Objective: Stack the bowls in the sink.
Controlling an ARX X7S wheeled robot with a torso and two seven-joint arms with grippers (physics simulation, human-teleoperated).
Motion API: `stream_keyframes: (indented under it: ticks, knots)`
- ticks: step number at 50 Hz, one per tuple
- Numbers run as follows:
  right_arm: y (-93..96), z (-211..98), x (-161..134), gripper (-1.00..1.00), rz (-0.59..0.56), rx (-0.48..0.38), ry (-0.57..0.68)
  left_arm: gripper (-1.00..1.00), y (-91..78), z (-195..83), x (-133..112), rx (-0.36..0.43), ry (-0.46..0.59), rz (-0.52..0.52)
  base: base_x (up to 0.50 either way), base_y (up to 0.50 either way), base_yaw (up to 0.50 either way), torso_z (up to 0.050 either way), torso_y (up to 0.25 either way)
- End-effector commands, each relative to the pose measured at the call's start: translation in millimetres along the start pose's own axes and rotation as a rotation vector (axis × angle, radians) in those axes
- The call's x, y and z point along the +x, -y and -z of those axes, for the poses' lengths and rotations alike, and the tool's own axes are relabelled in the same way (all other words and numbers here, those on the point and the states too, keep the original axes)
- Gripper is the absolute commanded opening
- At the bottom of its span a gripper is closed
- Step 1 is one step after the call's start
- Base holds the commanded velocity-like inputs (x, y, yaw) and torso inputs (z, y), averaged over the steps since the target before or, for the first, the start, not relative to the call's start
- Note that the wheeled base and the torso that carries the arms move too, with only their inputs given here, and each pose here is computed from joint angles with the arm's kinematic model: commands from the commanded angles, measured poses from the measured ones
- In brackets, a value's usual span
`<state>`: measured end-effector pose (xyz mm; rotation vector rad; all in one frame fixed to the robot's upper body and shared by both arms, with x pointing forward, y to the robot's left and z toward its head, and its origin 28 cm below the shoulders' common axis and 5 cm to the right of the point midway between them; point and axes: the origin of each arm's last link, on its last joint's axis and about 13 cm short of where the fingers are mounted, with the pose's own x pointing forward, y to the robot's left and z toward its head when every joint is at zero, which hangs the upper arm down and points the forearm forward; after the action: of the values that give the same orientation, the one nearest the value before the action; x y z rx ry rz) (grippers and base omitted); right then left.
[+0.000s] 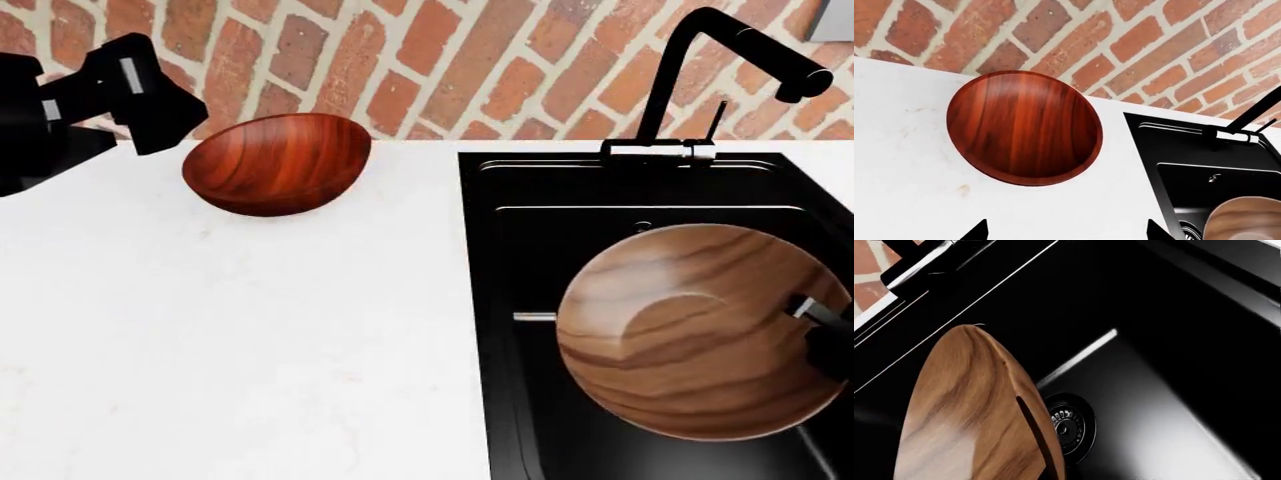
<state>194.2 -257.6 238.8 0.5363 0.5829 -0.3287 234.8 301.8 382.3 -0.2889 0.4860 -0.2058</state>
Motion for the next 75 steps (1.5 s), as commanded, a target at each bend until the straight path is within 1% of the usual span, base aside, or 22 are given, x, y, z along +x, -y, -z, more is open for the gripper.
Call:
stream_keyframes:
  ticks: [1,10,19,20,31,39,47,54,65,75]
  knots:
    - [-1.1,8.5,20.6,-1.0,0.023,-0.046,-0.057,1.0,-0.9,0.6,1.1,-0.003,-0.002,0.0,0.0,0.0,0.0,0.0,0.0]
    - [-0.9,16.8,32.4,-1.0,0.044,-0.08,-0.1,1.0,-2.2,2.2,4.0,-0.007,-0.007,-0.001,0.0,0.0,0.0,0.0,0.0]
    - [1.3,20.3,36.8,-1.0,0.068,-0.108,-0.127,1.0,-3.4,3.3,6.9,-0.011,-0.012,-0.002,0.0,0.0,0.0,0.0,0.001]
    - [1.9,20.7,37.0,1.0,0.071,-0.109,-0.129,1.0,-3.5,3.5,7.1,-0.011,-0.012,-0.002,0.0,0.0,0.0,0.0,0.0]
    - [1.3,19.9,37.6,1.0,0.079,-0.107,-0.13,1.0,-3.8,3.6,8.0,-0.013,-0.013,-0.001,0.0,0.0,0.0,0.0,0.0]
    - [2.4,13.1,31.1,1.0,0.077,-0.091,-0.105,1.0,-3.8,3.6,8.6,-0.013,-0.012,0.002,0.0,0.0,0.0,0.0,0.0]
    - [-5.1,-7.0,6.0,1.0,0.033,-0.048,-0.016,1.0,-3.7,2.3,9.0,-0.015,-0.006,0.002,0.0,0.0,0.0,0.0,0.0]
    - [-14.0,-17.0,-13.4,1.0,-0.021,-0.037,0.035,1.0,-3.9,0.1,12.2,-0.019,-0.005,0.0,0.0,0.0,0.0,0.0,0.0]
    - [-21.5,-20.1,-38.1,1.0,-0.09,-0.026,0.076,1.0,-7.9,-2.5,22.0,-0.053,0.005,-0.014,0.0,0.0,0.0,0.0,0.0]
    - [-27.3,-18.7,-50.9,1.0,-0.149,-0.026,0.087,1.0,-7.7,-6.7,44.1,-0.105,0.023,-0.005,0.0,0.0,0.0,0.0,0.0]
